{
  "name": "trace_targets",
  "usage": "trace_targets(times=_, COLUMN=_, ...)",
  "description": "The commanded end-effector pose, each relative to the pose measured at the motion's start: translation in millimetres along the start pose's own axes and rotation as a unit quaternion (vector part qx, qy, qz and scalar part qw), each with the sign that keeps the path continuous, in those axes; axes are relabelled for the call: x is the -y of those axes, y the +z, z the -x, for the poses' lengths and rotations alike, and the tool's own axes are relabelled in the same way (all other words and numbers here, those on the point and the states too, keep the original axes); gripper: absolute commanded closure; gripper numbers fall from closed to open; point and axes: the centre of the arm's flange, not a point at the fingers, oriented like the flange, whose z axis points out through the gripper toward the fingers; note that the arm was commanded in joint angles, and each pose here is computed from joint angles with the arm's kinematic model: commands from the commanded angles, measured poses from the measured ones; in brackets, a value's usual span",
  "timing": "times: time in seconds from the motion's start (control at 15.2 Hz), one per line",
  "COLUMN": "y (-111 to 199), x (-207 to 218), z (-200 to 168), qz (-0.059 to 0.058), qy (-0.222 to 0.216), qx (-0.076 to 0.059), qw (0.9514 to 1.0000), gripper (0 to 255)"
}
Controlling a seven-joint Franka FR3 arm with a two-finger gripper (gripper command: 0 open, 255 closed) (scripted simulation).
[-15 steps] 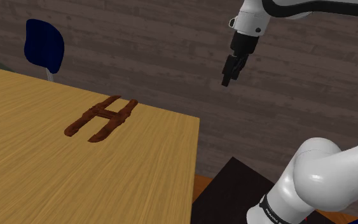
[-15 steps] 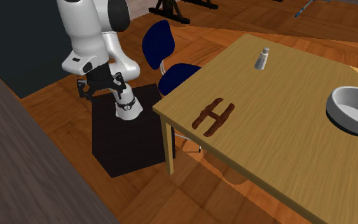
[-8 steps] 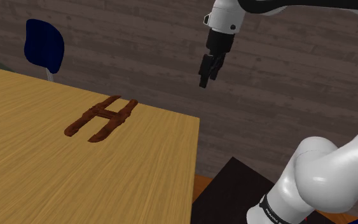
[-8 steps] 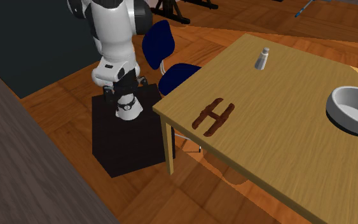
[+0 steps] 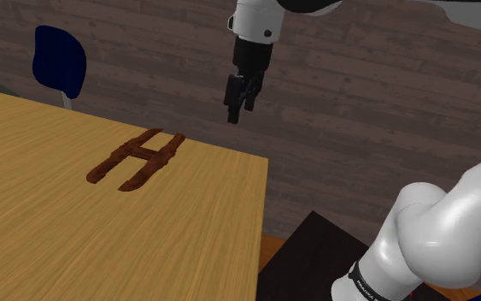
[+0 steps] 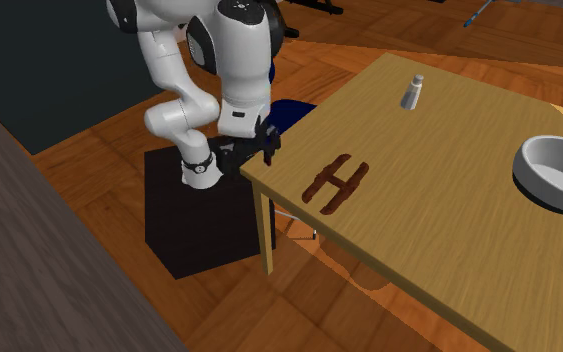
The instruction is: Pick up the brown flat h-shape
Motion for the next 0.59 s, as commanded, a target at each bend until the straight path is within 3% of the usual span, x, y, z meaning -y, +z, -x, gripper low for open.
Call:
trace_targets(times=0.0, y=3, x=18, z=-15, qz=-0.002, qy=-0.015, qx=0.000, qw=0.9999, gripper=0)
trace_targets(times=0.53, y=9, x=105, z=-72, qz=-0.009, qy=-0.073, qx=0.002, qw=0.9973, gripper=0)
